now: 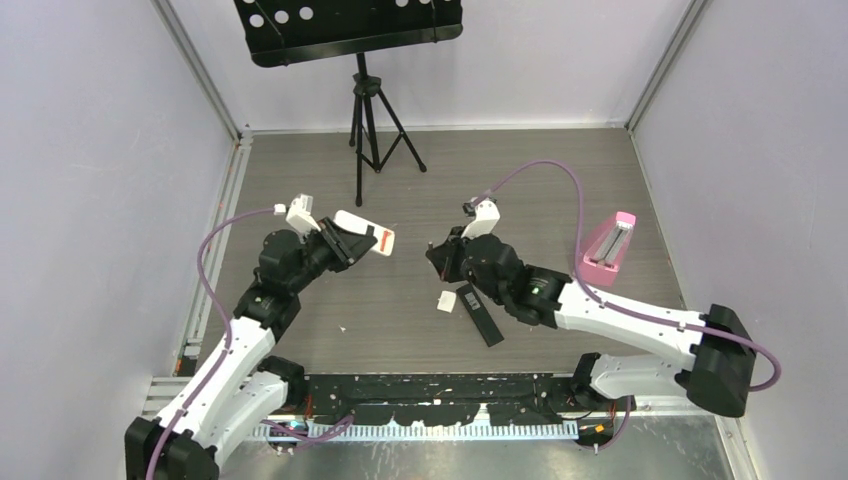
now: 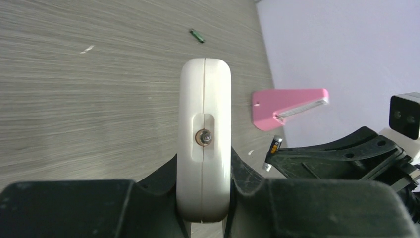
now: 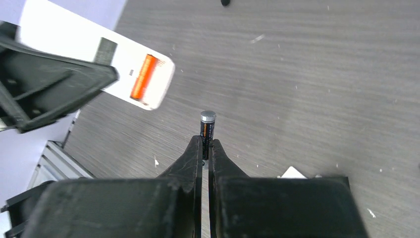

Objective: Load the batteries into the remote control
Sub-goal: Pick up the battery from the center of the board, then load the battery into the remote control.

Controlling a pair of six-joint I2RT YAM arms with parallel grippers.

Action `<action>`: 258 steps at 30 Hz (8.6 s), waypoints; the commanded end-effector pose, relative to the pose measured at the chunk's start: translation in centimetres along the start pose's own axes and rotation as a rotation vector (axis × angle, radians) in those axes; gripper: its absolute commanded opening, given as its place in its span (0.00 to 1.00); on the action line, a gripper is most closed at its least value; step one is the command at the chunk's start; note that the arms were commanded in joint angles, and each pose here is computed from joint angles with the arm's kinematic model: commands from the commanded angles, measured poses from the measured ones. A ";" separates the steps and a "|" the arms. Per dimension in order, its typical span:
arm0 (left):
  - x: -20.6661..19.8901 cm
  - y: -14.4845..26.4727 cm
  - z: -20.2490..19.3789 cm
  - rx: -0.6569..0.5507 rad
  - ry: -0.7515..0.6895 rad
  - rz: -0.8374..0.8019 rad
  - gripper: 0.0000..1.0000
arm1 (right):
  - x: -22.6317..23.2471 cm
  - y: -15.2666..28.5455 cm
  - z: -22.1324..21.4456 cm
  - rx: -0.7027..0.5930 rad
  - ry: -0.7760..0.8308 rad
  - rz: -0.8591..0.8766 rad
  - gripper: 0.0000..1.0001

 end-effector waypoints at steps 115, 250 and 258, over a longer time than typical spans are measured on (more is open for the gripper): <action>-5.7 -1.0 -2.7 0.473 0.538 -0.495 0.00 | 4.4 3.0 6.2 0.532 -0.107 0.302 0.96; -6.6 0.7 -2.7 0.579 0.519 -0.592 0.00 | 2.8 2.8 2.3 0.685 -0.182 0.707 0.36; -7.0 1.3 -2.2 0.569 0.496 -0.607 0.00 | 2.9 2.3 2.6 0.651 -0.212 0.740 0.73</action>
Point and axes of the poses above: each gripper's point midway between its finger pads, its own y axis back along the fingers, its own x axis along the line the jaws close on, z = x × y, the point moved 6 cm from there along y, back along the fingers, and after that the axes turned 6 degrees about -y, right-handed, at the moved point
